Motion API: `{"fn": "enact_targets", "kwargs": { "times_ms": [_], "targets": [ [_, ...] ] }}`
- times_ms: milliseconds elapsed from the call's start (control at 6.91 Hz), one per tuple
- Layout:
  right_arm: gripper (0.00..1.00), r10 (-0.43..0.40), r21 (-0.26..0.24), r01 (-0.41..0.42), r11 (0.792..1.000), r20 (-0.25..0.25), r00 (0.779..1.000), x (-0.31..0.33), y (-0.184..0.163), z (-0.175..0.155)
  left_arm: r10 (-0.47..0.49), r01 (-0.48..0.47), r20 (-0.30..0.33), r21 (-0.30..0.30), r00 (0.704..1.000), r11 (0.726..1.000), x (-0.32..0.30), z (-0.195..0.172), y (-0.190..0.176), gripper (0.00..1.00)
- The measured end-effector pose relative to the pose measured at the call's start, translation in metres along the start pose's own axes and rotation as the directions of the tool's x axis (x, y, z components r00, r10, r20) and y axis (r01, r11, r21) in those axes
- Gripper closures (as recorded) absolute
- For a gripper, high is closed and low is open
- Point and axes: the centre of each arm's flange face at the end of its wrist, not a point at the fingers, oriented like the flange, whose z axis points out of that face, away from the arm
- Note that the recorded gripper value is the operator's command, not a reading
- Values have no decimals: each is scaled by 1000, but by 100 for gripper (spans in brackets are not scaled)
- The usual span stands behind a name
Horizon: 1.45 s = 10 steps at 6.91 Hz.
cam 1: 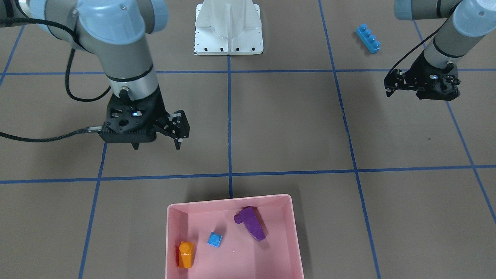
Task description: Put all blocks into box
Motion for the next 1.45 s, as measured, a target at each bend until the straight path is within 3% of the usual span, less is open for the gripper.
{"fn": "enact_targets", "kwargs": {
  "times_ms": [434,868,1158,1447],
  "targets": [
    [1,-55,-17,55,998,-17,998,113,83,-24,1,13,86,-157,996,988,32,76,66,0],
    [1,-95,-83,93,992,-30,995,167,126,-27,112,-70,119,-311,986,948,25,122,155,0],
    [1,-110,-91,108,990,-22,994,181,142,-41,125,-91,84,-330,989,940,-2,134,210,0],
    [1,-114,-88,113,990,-15,993,183,146,-47,20,-4,46,-321,999,947,3,136,245,1]
  ]
}}
